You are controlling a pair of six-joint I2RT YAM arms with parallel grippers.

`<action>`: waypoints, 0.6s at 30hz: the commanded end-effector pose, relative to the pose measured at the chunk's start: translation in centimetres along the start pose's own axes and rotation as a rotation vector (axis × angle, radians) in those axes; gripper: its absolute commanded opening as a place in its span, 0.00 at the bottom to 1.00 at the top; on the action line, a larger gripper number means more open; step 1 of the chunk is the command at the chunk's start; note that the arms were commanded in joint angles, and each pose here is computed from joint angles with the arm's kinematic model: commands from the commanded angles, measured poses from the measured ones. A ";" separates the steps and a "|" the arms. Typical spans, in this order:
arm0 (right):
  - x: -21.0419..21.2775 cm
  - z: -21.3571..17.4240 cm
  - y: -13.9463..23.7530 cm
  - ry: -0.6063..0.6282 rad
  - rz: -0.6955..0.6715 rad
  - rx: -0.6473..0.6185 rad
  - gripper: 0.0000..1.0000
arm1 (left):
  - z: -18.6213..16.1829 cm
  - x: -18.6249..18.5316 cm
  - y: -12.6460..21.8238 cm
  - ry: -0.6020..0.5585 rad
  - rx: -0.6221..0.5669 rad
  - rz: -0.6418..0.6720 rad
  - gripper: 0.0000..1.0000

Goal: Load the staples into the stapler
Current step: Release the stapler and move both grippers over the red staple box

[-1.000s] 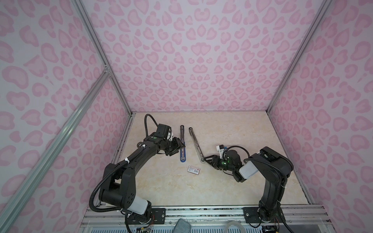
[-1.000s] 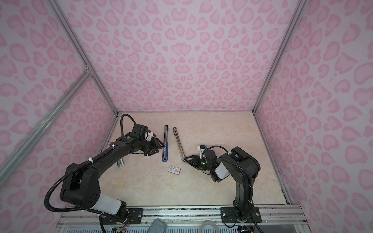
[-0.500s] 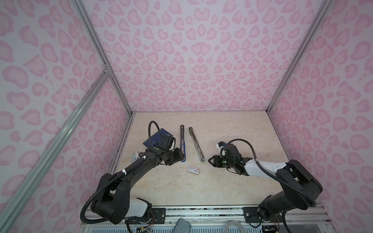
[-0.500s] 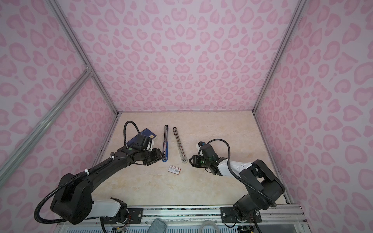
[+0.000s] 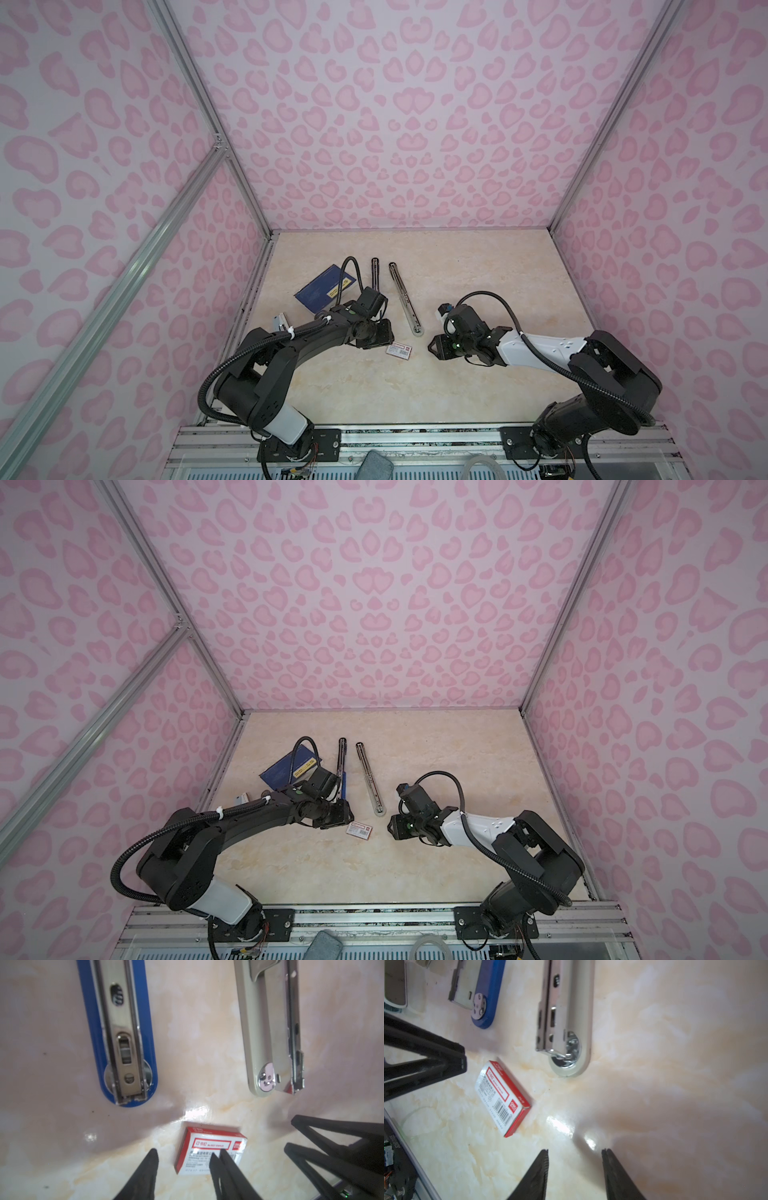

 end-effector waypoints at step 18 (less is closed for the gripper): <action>0.5 6.5 -4.5 -0.025 -0.065 -0.122 0.32 | -1.5 1.4 0.6 0.031 -0.072 0.020 0.52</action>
Point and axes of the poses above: each gripper's point midway between its finger pads, its own y axis back along the fingers, its own x axis along the line the jaws close on, z = x × y, the point moved 7 cm from there along y, back along the fingers, and after that the axes turned 7 degrees about -y, right-handed, at the moved point
